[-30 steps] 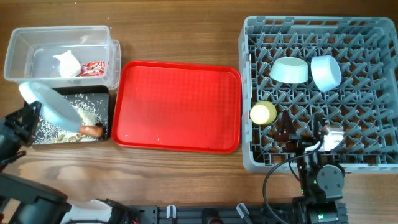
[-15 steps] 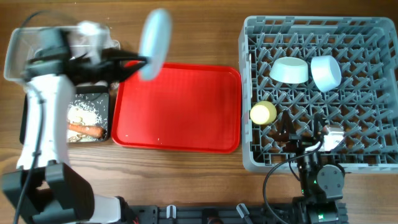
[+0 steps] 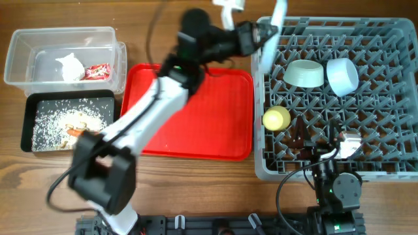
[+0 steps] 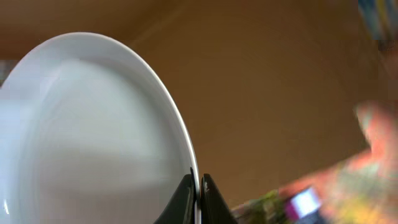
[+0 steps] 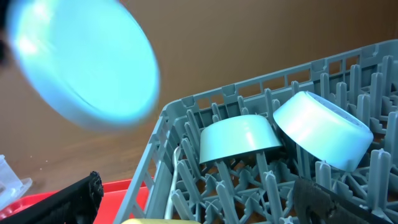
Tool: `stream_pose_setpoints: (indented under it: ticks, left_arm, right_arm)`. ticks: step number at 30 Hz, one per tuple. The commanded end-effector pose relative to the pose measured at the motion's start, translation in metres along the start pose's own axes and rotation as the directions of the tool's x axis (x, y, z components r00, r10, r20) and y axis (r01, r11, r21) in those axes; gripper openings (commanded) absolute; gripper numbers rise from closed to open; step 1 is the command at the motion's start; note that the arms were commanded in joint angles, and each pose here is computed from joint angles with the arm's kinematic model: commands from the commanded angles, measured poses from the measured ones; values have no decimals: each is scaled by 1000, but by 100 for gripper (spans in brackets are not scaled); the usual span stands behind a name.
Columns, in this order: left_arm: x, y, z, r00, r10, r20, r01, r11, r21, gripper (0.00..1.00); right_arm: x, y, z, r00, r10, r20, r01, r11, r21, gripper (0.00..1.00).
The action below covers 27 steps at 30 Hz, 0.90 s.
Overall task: Sort waste into correct bins and load items into the dishwasher rack
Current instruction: 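Carry the plate to the rack and stand it upright with the left gripper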
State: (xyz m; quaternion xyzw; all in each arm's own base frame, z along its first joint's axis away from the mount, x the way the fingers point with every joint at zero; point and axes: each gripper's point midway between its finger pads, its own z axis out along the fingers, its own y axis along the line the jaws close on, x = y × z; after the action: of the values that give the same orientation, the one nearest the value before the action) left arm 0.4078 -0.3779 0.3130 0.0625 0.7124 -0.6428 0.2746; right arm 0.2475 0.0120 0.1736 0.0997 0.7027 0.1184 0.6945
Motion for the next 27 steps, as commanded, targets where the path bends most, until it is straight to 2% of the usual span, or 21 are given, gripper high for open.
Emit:
stream_pose_setpoints:
  ticks: [1, 4, 5, 6, 7, 9, 11, 12, 15, 18, 20, 23, 27]
  left_arm:
    - [1, 56, 19, 910, -398, 117, 408, 909, -82, 4]
    - [6, 81, 23, 873, -471, 129, 484, 869, -104, 4]
    - [5, 86, 22, 871, -473, 134, 488, 866, -111, 10]
    - [2, 95, 21, 871, -466, 157, 486, 865, -124, 36]
    - [0, 99, 19, 881, -443, 169, 466, 874, -137, 69]
    - [-5, 105, 14, 909, -378, 174, 405, 900, -159, 79]
    - [-9, 101, 10, 942, -304, 146, 325, 933, -155, 96]
    - [-12, 97, 5, 957, -263, 120, 280, 949, -147, 99]
    - [-22, 77, -14, 985, -160, 60, 167, 978, -123, 100]
    - [-27, 66, -51, 997, -79, 18, 81, 974, -213, 100]
    - [-22, 59, -76, 999, 36, -35, -45, 955, -294, 99]
    - [-12, 44, -114, 985, 146, -88, -170, 890, -422, 100]
    - [10, 6, -151, 963, 223, -150, -268, 828, -492, 100]
  right_arm:
    - [-1, 3, 0, 1000, 8, 3, -8, 1000, -16, 100]
    - [-1, 3, 0, 1000, 8, 3, -8, 1000, -16, 100]
    - [-1, 3, 0, 1000, 7, 3, -7, 1000, -16, 100]
    - [-1, 3, 0, 1000, 8, 3, -8, 1000, -16, 100]
    - [-1, 3, 0, 1000, 8, 3, -8, 1000, -16, 100]
    - [-1, 3, 0, 1000, 8, 3, -8, 1000, -16, 100]
    - [-1, 3, 0, 1000, 8, 3, -8, 1000, -16, 100]
    - [-1, 3, 0, 1000, 8, 3, -8, 1000, -16, 100]
    - [-1, 3, 0, 1000, 8, 3, -8, 1000, -16, 100]
    - [-1, 3, 0, 1000, 8, 3, -8, 1000, -16, 100]
    - [-1, 3, 0, 1000, 8, 3, -8, 1000, -16, 100]
    - [-1, 3, 0, 1000, 8, 3, -8, 1000, -16, 100]
    - [-1, 3, 0, 1000, 8, 3, -8, 1000, -16, 100]
